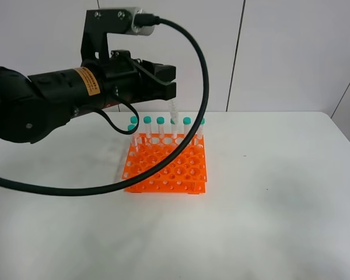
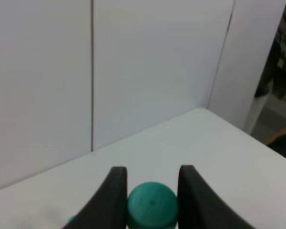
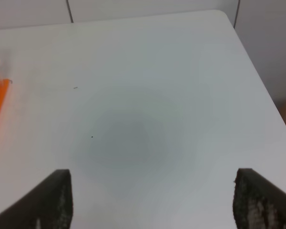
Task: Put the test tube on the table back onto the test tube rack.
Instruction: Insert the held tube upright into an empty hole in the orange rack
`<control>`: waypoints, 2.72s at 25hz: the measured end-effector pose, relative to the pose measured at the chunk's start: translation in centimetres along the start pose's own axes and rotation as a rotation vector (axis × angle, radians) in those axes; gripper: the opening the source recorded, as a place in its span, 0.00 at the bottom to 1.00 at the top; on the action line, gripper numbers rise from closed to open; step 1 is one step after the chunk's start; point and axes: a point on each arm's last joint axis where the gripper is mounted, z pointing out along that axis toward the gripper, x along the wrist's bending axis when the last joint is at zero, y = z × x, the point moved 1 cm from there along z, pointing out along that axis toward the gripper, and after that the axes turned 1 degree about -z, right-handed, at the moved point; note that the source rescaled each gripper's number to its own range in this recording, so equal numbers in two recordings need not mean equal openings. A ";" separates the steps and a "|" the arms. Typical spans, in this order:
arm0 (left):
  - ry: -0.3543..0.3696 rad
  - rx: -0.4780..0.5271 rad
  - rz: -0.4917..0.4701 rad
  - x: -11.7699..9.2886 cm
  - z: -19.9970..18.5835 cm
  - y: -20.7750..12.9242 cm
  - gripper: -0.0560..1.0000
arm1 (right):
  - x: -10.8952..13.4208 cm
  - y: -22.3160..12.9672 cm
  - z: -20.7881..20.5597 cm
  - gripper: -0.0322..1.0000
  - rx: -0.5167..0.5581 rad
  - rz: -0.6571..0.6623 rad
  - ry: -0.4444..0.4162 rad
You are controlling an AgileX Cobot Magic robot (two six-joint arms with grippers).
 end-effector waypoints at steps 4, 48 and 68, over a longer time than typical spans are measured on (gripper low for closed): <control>0.049 0.018 -0.017 2.2 -0.1 -1.9 0.05 | 0.0 0.0 0.0 0.81 0.000 0.000 0.000; 0.263 0.230 -0.081 10.2 5.6 -6.2 0.05 | 0.0 0.0 0.0 0.81 0.000 0.000 0.000; 0.254 0.206 -0.103 10.7 7.0 -7.8 0.05 | 0.0 0.0 0.0 0.81 0.000 0.000 0.001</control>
